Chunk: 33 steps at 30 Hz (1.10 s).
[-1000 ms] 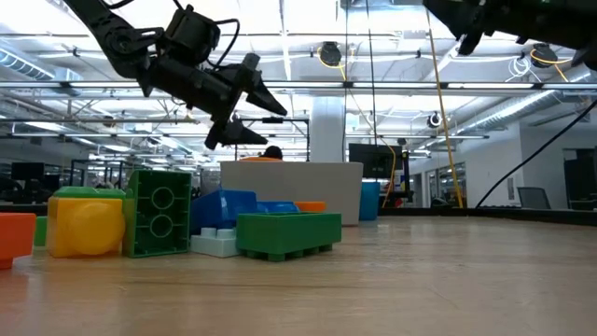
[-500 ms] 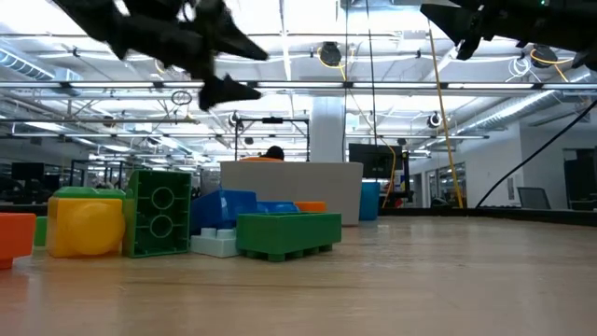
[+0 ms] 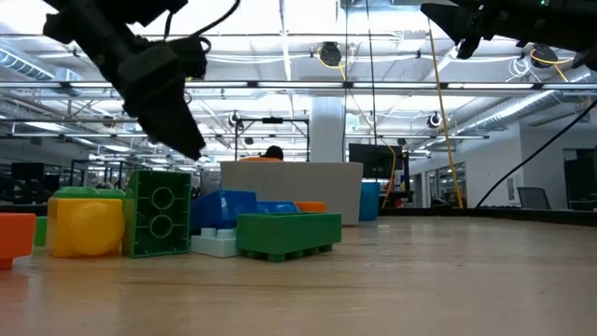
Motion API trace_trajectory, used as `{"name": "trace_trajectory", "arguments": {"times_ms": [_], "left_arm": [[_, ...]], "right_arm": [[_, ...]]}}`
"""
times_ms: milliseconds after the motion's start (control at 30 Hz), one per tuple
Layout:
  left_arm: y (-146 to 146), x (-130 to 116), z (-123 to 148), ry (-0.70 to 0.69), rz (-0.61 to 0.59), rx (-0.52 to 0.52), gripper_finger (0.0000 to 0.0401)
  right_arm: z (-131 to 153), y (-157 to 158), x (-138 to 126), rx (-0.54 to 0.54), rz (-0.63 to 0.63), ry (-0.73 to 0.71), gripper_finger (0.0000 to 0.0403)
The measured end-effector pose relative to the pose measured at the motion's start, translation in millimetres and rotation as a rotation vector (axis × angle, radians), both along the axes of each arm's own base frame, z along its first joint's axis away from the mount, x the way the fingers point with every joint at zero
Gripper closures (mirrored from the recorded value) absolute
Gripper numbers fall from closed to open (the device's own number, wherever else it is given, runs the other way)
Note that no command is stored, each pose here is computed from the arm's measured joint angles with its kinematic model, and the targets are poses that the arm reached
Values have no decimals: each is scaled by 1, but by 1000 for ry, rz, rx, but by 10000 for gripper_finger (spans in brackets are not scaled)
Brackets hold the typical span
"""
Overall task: Pick & Place Toys
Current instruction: Put the top green game piece into the black bin
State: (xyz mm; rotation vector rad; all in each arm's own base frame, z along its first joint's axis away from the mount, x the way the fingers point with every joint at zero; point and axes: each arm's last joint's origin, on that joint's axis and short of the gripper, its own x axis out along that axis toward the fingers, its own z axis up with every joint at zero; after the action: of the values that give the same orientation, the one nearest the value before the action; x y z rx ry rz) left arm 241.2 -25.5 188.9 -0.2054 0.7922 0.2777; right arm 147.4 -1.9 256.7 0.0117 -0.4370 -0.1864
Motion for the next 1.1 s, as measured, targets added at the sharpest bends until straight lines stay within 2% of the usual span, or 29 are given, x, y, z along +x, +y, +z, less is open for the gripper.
{"name": "trace_trajectory", "arguments": {"times_ms": [233, 467, 600, 833, 967, 1100], "left_arm": [[-1, 16, -32, 91, -40, -54, 36], [-1, 28, -45, 67, -79, -75, 36], [-2, 26, -50, 115, -48, -164, 36], [-5, 11, -52, 267, 45, -343, 36], [-7, 6, -46, 262, 61, -351, 36], [-6, 8, -36, 172, 57, -318, 36]], "right_arm": [[0, 0, 0, 0, 0, -4, 206], [3, 0, -1, -17, -9, -27, 206], [4, 0, -2, -48, -25, -35, 206], [4, 0, -2, -50, -26, -42, 206], [5, 0, -2, -52, -27, -42, 206], [5, 0, -2, -51, -27, -42, 206]]}}
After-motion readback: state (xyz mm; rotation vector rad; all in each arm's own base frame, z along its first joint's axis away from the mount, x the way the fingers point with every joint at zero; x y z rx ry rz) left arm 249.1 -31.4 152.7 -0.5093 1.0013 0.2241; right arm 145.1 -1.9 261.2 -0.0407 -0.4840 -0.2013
